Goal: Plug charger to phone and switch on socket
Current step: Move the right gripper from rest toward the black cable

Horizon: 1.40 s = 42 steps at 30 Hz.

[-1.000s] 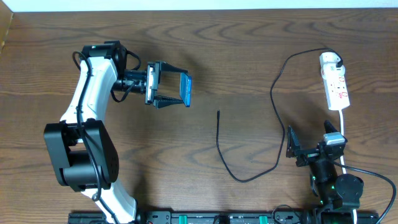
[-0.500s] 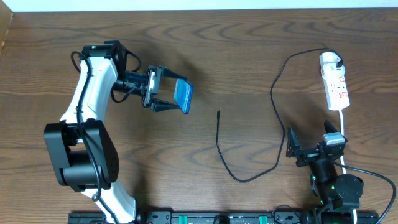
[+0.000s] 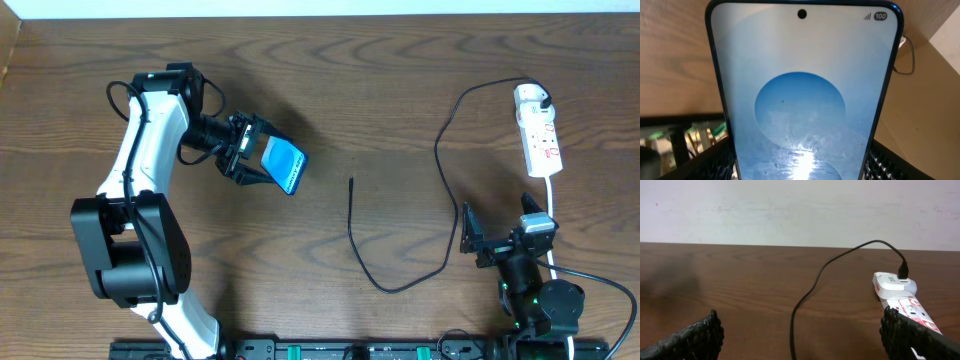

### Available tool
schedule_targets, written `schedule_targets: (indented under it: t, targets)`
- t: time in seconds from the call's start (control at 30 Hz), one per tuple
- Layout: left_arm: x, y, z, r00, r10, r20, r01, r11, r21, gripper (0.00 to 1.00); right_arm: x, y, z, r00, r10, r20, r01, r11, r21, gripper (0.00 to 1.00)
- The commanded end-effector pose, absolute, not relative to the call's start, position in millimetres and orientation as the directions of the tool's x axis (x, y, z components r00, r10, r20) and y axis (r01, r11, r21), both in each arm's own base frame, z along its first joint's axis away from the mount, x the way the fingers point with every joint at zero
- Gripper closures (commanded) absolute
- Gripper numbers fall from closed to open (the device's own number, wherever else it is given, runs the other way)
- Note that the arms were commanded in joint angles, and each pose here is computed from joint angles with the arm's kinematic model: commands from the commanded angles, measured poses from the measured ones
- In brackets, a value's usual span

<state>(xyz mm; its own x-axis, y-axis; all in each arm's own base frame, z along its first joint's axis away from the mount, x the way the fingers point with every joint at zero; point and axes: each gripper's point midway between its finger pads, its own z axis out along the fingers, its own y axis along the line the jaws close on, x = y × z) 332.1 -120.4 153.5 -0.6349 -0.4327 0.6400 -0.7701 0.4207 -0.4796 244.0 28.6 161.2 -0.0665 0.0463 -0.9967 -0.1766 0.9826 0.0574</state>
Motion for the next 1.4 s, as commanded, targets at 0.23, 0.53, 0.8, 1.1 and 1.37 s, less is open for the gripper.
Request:
schedule_targets:
  t: [0.23, 0.53, 0.8, 1.1, 1.37]
  targets:
    - [336.3, -138.5, 159.0, -0.730, -0.397, 0.556, -0.682, 0.482, -0.550, 0.93, 243.5, 30.2, 161.5, -0.064, 0.048, -0.997, -0.181, 0.982, 0.059, 0.01]
    - [336.9, -148.3, 158.8, -0.725, -0.397, 0.563, -0.687, 0.483, -0.543, 0.93, 243.4, 32.3, 177.2, -0.010, 0.094, -0.996, -0.196, 0.976, 0.094, 0.01]
    - [341.0, -148.5, 158.7, -0.717, -0.411, 0.563, -0.696, 0.471, -0.542, 0.92, 234.4, 40.1, 226.9, 0.085, 0.189, -0.978, -0.260, 0.952, 0.161, 0.01]
    - [342.1, -148.5, 158.7, -0.717, -0.413, 0.561, -0.696, 0.469, -0.544, 0.93, 232.1, 54.4, 267.8, -0.020, 0.185, -0.983, -0.326, 0.928, 0.182, 0.01]
    - [340.9, -151.5, 158.6, -0.697, -0.423, 0.579, -0.716, 0.461, -0.525, 0.93, 246.6, 91.9, 320.1, -0.209, 0.212, -0.955, -0.508, 0.810, 0.291, 0.01]
